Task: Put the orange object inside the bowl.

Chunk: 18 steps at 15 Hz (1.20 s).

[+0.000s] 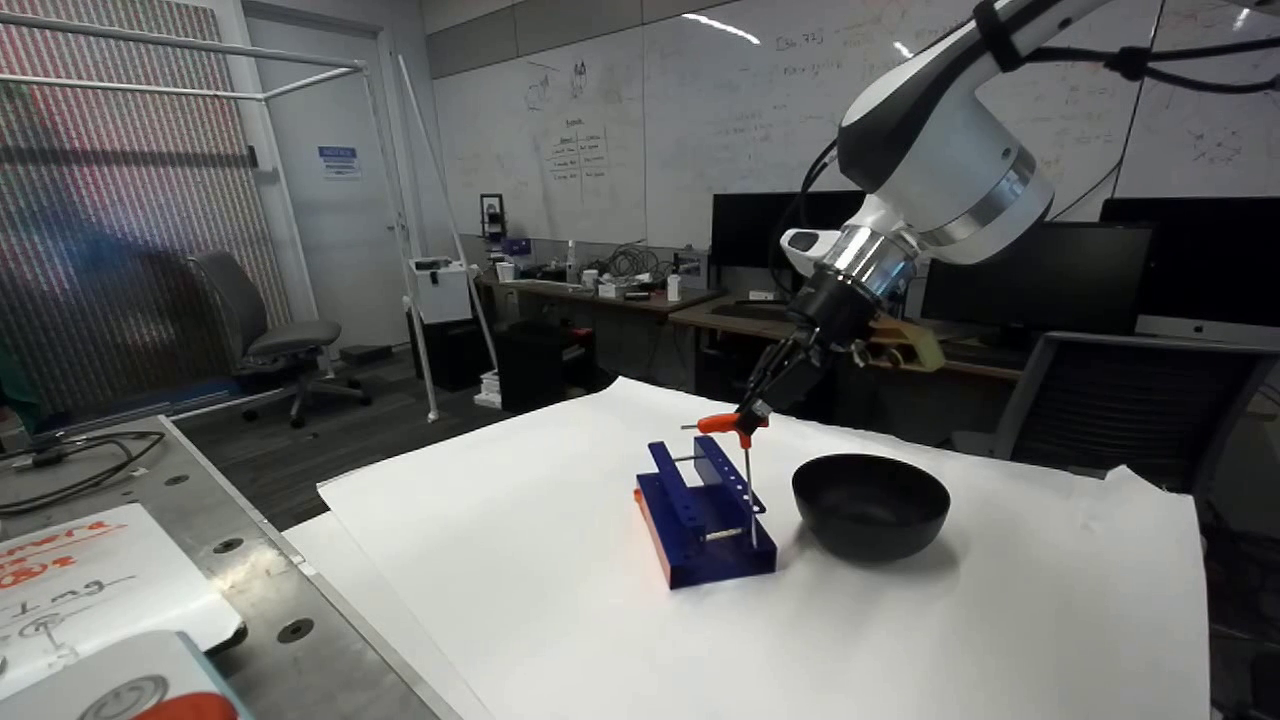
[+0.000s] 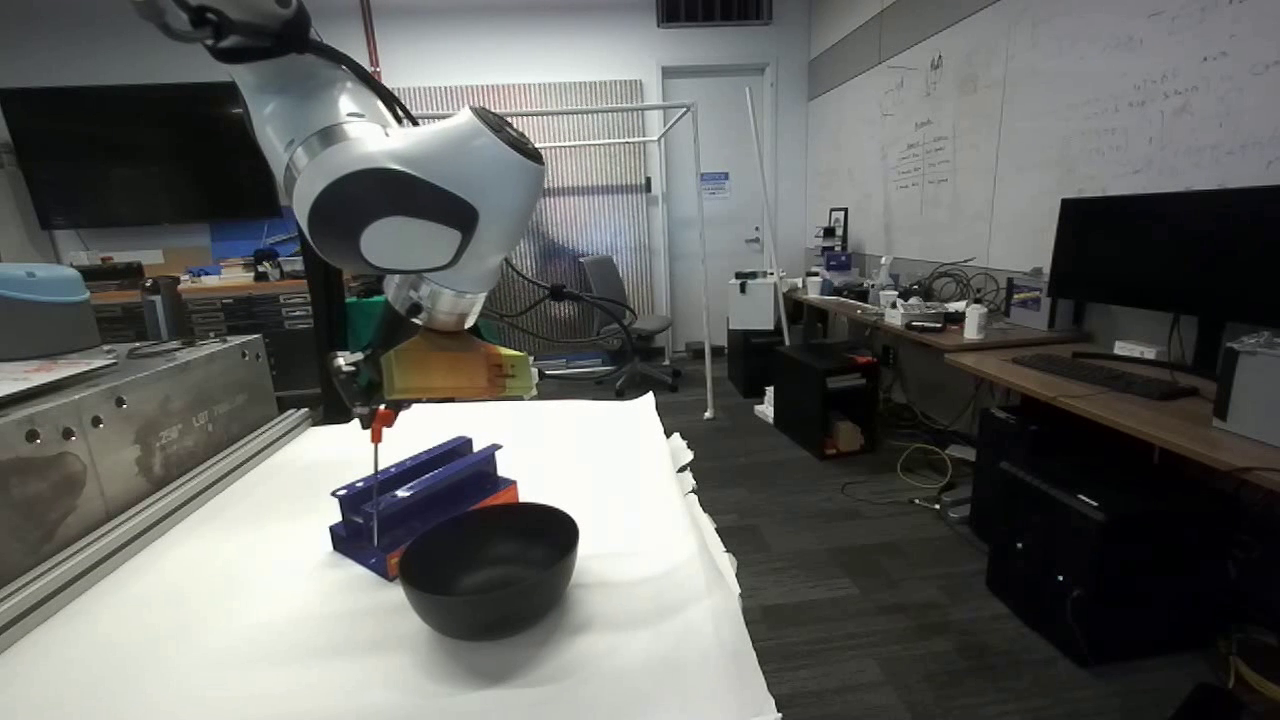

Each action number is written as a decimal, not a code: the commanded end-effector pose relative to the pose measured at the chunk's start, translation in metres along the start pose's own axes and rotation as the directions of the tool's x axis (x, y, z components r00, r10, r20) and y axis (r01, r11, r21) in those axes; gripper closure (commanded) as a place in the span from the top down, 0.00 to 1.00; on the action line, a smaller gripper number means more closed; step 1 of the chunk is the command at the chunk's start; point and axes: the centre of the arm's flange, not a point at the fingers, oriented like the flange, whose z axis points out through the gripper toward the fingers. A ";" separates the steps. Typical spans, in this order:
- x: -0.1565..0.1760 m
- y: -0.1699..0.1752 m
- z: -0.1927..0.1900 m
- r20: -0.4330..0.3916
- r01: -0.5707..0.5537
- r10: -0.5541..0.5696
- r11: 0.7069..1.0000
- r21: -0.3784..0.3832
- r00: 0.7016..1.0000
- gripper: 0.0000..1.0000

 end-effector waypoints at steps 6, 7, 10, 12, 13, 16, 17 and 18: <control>-0.005 -0.004 0.006 -0.005 0.126 -0.126 0.990 -0.057 0.992 0.12; -0.007 -0.006 0.008 0.001 0.144 -0.144 0.988 -0.062 0.990 0.12; -0.011 -0.009 0.014 0.014 0.191 -0.191 0.979 -0.069 0.982 0.12; -0.012 -0.013 0.017 0.014 0.202 -0.201 0.976 -0.082 0.979 0.47; -0.012 -0.012 0.015 0.019 0.211 -0.210 0.975 -0.073 0.977 0.53; -0.004 -0.010 0.003 0.017 0.206 -0.205 0.977 -0.061 0.979 0.77; -0.001 -0.010 -0.001 0.010 0.196 -0.196 0.978 -0.065 0.981 0.84; 0.003 -0.009 -0.008 0.012 0.203 -0.202 0.977 -0.068 0.979 0.92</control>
